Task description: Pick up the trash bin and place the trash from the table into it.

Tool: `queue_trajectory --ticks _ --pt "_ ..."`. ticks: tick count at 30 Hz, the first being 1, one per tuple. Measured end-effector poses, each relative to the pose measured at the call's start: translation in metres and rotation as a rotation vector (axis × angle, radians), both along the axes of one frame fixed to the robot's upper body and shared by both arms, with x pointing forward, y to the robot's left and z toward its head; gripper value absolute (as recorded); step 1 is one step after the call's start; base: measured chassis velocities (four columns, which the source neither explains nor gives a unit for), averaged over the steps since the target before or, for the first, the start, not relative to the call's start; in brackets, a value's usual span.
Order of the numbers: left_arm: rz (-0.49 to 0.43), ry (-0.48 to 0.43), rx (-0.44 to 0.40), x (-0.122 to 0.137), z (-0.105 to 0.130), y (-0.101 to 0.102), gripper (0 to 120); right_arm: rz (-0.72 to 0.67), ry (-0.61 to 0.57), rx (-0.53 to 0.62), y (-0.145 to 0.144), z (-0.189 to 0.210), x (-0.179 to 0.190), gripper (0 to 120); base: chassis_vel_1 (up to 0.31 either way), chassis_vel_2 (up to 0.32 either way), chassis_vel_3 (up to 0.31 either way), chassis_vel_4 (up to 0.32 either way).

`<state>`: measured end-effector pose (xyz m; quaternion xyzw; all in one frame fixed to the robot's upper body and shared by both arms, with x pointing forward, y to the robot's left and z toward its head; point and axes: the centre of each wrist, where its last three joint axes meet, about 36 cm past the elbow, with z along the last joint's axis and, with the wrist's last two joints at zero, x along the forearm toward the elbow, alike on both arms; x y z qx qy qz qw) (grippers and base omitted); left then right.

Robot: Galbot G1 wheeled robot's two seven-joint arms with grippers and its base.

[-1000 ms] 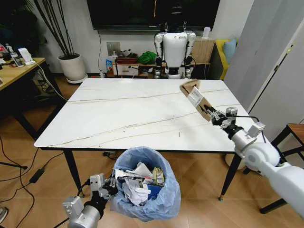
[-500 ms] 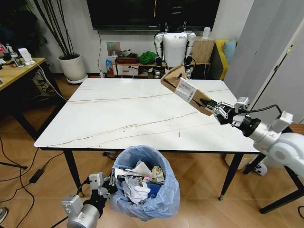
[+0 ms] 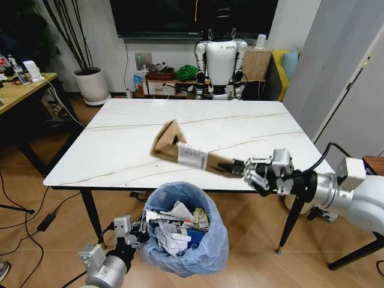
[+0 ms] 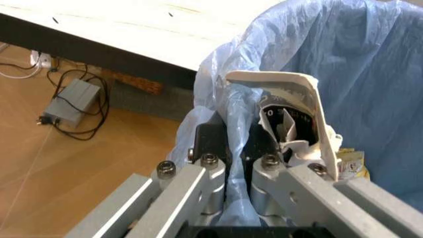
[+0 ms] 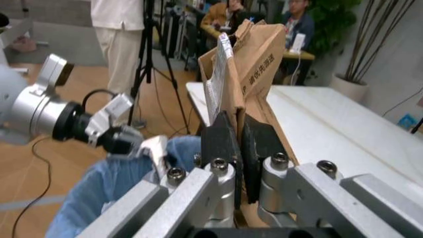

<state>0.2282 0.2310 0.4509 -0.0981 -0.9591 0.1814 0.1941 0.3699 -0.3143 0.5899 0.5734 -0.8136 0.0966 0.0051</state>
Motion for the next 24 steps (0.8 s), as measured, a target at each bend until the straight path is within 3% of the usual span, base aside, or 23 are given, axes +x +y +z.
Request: queue_trajectory --ticks 24 --pt "0.013 -0.004 0.0 0.002 0.002 0.001 0 0.043 0.079 -0.066 -0.005 -0.05 -0.007 0 0.0 0.0 0.0 0.0"
